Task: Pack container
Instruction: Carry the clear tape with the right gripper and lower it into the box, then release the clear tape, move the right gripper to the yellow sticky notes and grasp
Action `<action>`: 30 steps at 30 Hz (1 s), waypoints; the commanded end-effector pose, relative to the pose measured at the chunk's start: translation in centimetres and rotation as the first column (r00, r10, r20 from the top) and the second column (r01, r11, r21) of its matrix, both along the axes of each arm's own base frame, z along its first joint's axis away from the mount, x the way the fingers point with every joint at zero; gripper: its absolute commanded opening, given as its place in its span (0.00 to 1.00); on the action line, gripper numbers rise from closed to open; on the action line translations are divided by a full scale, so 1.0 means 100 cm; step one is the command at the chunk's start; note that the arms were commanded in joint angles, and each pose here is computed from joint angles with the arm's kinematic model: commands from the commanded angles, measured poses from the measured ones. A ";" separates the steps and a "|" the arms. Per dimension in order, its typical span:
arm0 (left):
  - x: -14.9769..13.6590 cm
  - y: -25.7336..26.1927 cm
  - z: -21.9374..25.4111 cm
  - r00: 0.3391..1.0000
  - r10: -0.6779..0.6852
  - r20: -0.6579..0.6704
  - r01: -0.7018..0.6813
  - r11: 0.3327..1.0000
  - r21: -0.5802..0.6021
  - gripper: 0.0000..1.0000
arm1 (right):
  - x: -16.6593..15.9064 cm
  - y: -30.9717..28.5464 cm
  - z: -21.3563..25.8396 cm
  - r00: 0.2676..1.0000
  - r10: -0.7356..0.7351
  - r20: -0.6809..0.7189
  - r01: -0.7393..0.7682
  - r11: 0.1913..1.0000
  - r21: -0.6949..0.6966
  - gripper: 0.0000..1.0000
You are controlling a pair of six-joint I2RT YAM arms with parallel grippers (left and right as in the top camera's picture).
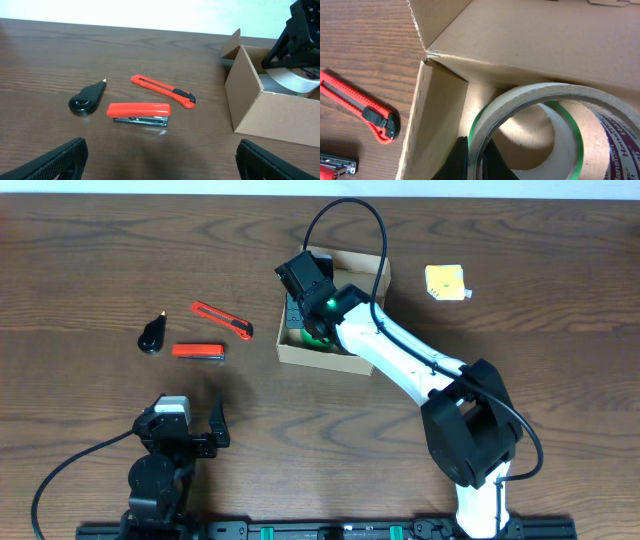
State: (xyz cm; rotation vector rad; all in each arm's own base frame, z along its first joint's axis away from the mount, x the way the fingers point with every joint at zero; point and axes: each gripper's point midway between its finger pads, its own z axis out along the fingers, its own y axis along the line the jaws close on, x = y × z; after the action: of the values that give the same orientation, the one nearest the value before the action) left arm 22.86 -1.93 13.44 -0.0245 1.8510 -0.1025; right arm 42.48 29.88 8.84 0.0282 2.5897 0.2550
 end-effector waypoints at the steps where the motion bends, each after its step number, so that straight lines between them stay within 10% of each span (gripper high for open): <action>1: 0.000 0.002 -0.011 1.000 0.005 -0.020 -0.004 1.000 0.025 0.95 | 0.008 0.002 -0.002 1.000 -0.019 0.009 0.019 1.000 0.008 0.01; 9: 0.000 0.002 -0.011 1.000 0.005 -0.020 -0.004 1.000 0.025 0.95 | 0.009 0.004 -0.008 1.000 -0.009 0.003 0.008 1.000 0.008 0.02; 16: 0.000 0.002 -0.011 1.000 0.005 -0.020 -0.004 1.000 0.025 0.95 | 0.005 0.006 -0.010 1.000 0.005 -0.013 -0.005 1.000 0.014 0.28; 30: 0.000 0.002 -0.011 1.000 0.005 -0.020 -0.004 1.000 0.025 0.95 | 0.002 0.013 0.050 0.996 0.072 0.043 -0.076 0.993 0.088 0.43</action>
State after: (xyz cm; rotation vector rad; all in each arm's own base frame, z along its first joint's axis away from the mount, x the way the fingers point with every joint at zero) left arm 22.86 -1.93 13.44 -0.0245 1.8510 -0.1025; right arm 41.70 30.85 8.09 -0.0114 2.6459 0.3145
